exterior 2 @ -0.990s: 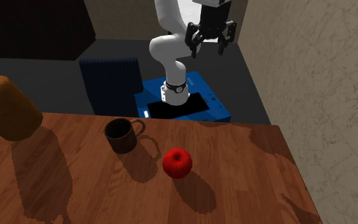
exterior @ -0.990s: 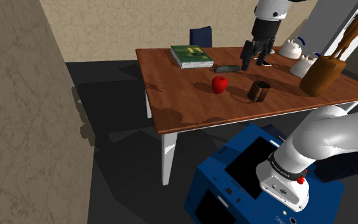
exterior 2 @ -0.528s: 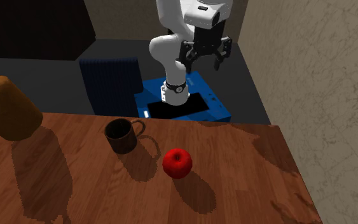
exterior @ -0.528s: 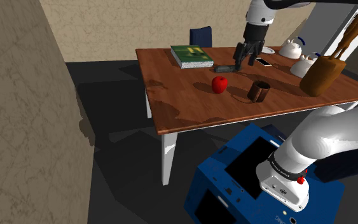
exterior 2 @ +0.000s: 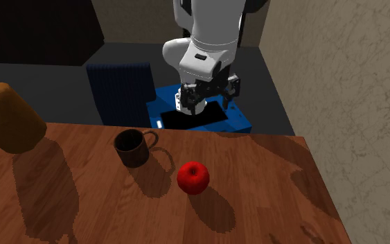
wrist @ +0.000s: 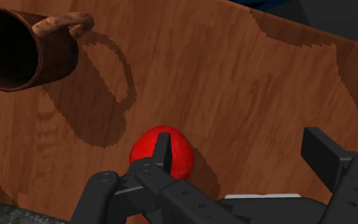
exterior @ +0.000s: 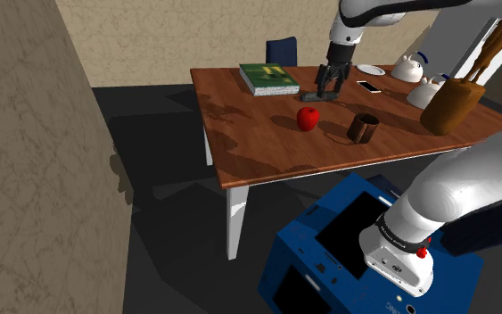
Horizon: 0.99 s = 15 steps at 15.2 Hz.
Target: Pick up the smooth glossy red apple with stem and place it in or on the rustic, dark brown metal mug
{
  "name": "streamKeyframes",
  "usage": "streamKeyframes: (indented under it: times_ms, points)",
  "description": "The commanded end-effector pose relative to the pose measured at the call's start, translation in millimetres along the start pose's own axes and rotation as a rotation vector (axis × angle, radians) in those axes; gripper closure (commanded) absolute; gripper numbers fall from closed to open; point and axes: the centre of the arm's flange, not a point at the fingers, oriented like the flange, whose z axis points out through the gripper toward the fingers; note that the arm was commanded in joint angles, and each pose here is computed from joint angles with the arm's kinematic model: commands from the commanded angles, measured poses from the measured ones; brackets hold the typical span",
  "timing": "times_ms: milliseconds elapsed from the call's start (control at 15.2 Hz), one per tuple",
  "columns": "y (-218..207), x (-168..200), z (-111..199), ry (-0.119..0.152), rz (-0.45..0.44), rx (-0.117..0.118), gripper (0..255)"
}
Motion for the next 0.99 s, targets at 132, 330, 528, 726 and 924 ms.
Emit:
streamKeyframes:
  times_ms: [132,330,528,726,924]
  points:
    - [30.7,37.3,23.1,-0.001,-0.010,0.013,0]
    - [52.7,67.4,39.2,-0.002,-0.016,0.024,0]
    - [74.2,97.7,55.6,-0.003,-0.023,0.034,0]
    - [86.8,115.8,70.8,-0.004,-0.027,0.040,0]
    - [86.1,115.8,86.6,-0.004,-0.027,0.040,0]
